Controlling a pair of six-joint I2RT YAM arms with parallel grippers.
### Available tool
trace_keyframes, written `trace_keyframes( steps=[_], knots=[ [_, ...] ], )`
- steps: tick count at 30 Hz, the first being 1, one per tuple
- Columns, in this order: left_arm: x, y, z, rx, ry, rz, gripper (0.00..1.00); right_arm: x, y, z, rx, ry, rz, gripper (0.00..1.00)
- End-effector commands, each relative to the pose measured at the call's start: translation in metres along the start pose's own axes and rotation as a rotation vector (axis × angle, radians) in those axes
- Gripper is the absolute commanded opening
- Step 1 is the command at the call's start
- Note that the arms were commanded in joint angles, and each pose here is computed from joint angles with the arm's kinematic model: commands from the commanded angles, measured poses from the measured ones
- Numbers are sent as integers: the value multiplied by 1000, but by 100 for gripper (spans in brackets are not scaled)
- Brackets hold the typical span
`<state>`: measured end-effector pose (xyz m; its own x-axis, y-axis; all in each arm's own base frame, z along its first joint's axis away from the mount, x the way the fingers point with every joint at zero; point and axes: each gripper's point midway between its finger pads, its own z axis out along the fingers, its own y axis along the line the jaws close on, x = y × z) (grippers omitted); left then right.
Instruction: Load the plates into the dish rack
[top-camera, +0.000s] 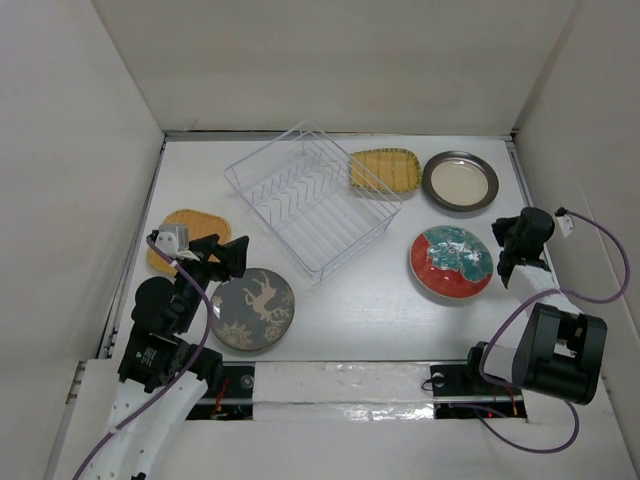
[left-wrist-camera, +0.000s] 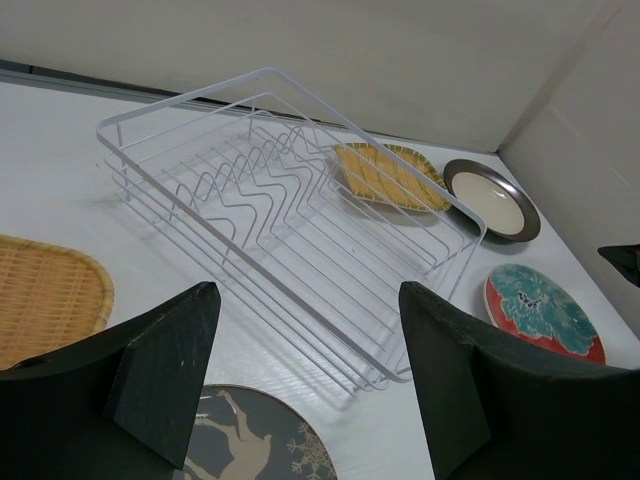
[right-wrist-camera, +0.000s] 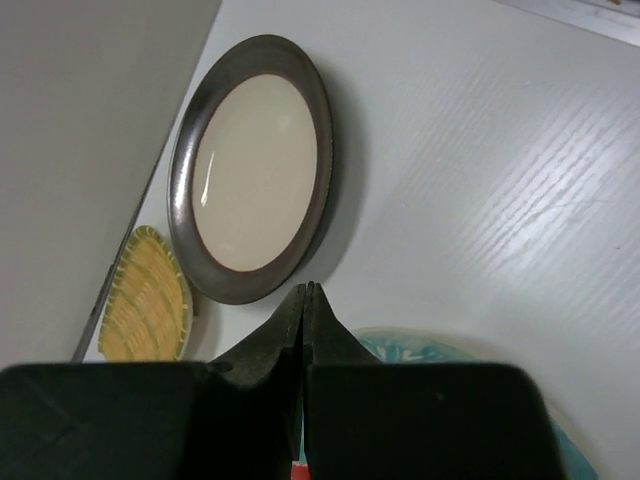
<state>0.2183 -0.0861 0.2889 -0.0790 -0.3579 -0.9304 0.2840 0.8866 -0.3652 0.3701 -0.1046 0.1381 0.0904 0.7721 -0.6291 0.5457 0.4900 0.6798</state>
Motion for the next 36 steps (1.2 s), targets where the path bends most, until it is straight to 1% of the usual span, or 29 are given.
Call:
trace_keyframes(
  steps=[1, 2, 3, 4, 5, 6, 7, 8, 9, 11, 13, 15, 16, 17, 18, 19, 22, 24, 25, 26, 27, 28, 29, 30, 31, 32, 33, 35, 36],
  knots=[
    [-13, -5, 1, 15, -40, 14, 69, -17, -7, 7, -4, -68, -38, 7],
    [-13, -4, 0, 13, -39, 15, 69, -13, -3, 12, -31, -36, -46, 32],
    [-12, -4, 0, 13, -38, 13, 69, -11, 2, 18, -47, -13, -59, 46],
    [-12, -4, 1, 12, -37, 13, 69, -9, 4, 31, -29, 14, -67, 57],
    [-11, -4, 1, 11, -34, 13, 69, -6, 6, 37, -34, 27, -66, 73],
    [-11, -4, 1, 10, -34, 13, 69, -2, 11, 42, -63, 53, -66, 77],
    [-11, -4, 1, 10, -34, 13, 69, 5, 9, 53, -66, 65, -59, 78],
    [-11, -3, 1, 8, -33, 13, 69, 4, 14, 60, -77, 66, -35, 79],
    [-11, -3, 2, 6, -33, 15, 69, 12, 21, 64, -116, 108, -28, 79],
    [-10, -2, 3, 3, -29, 15, 69, 26, 22, 86, -101, 157, -11, 80],
    [-9, -1, 4, -7, -24, 16, 69, 34, 21, 99, -101, 181, 7, 78],
    [-9, 1, 5, -17, -25, 17, 69, 44, 19, 114, -99, 211, 52, 75],
    [-8, 3, 6, -25, -21, 19, 69, 56, 15, 122, -93, 248, 78, 72],
    [-8, 3, 6, -26, -23, 19, 69, 47, 19, 125, -105, 228, 93, 71],
    [-7, 3, 6, -27, -20, 19, 69, 58, 15, 131, -105, 265, 100, 70],
    [-7, 4, 7, -29, -18, 20, 69, 55, 25, 137, -133, 271, 100, 68],
    [-7, 6, 10, -41, -19, 25, 69, 57, 30, 151, -131, 322, 112, 65],
    [-6, 7, 11, -46, -16, 26, 69, 58, 32, 156, -149, 353, 143, 58],
    [-6, 8, 12, -51, -13, 28, 69, 62, 33, 159, -157, 365, 159, 54],
    [-5, 8, 13, -53, -11, 30, 69, 60, 30, 159, -155, 368, 198, 33],
    [-4, 9, 14, -57, -7, 31, 69, 61, 30, 159, -155, 367, 216, 21],
    [-3, 10, 15, -63, -3, 31, 69, 51, 31, 159, -174, 332, 231, 14],
    [-2, 10, 16, -66, 1, 32, 69, 49, 28, 153, -163, 310, 256, 2],
    [-2, 11, 16, -69, 3, 32, 69, 43, 30, 150, -172, 285, 263, 0],
    [-1, 12, 17, -75, 9, 33, 69, 33, 38, 146, -203, 245, 266, 0],
    [0, 12, 17, -75, 11, 33, 69, 14, 54, 135, -244, 194, 275, 0],
    [0, 12, 18, -73, 10, 33, 69, 9, 55, 129, -240, 154, 275, 0],
    [0, 13, 18, -77, 10, 33, 68, -12, 75, 114, -280, 84, 266, 0],
    [0, 13, 19, -74, 13, 33, 68, -43, 95, 98, -317, -6, 257, 0]
  ],
)
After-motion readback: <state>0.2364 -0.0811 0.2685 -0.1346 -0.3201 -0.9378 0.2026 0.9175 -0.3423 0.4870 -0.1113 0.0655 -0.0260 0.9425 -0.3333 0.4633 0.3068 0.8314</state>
